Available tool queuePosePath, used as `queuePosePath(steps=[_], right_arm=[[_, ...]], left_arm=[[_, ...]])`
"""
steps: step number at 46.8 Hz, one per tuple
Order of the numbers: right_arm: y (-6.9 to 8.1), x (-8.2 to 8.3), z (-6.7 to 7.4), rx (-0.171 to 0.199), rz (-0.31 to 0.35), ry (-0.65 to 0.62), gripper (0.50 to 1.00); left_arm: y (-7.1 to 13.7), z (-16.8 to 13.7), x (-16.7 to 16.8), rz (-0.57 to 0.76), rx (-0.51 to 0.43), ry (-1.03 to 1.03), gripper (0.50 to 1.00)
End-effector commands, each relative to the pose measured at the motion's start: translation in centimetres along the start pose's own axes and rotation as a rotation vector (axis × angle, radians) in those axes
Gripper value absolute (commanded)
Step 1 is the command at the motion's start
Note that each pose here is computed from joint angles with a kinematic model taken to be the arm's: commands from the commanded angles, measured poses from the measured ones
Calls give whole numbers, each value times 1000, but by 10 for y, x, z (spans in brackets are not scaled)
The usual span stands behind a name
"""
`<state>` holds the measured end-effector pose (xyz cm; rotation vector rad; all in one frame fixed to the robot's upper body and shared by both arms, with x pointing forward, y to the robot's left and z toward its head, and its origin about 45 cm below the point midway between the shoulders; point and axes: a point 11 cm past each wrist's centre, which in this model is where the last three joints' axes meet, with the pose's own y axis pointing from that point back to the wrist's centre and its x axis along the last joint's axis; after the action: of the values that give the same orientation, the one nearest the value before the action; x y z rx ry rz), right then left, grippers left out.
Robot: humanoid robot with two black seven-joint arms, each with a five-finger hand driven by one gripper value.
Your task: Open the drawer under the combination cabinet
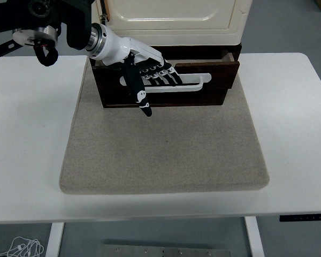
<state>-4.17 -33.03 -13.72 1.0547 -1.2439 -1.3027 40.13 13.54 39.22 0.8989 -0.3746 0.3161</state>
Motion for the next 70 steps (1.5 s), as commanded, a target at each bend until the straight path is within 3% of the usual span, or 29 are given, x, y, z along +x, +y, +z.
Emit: queuePosePath(steps=[1,27,59,70], right_arm=[[0,0,0,0,0,0,928],[0,0,0,0,0,0,928],[0,0,0,0,-1,0,928],[0,0,0,0,0,0,926]], left_arm=[[0,1,0,-5,-3,-1,1000],[5,11,-6,-77,-39,-34,1000],[16,21,-4,-63,-86,-37,1000],[26,40,0,-55,-175,-8,1000]])
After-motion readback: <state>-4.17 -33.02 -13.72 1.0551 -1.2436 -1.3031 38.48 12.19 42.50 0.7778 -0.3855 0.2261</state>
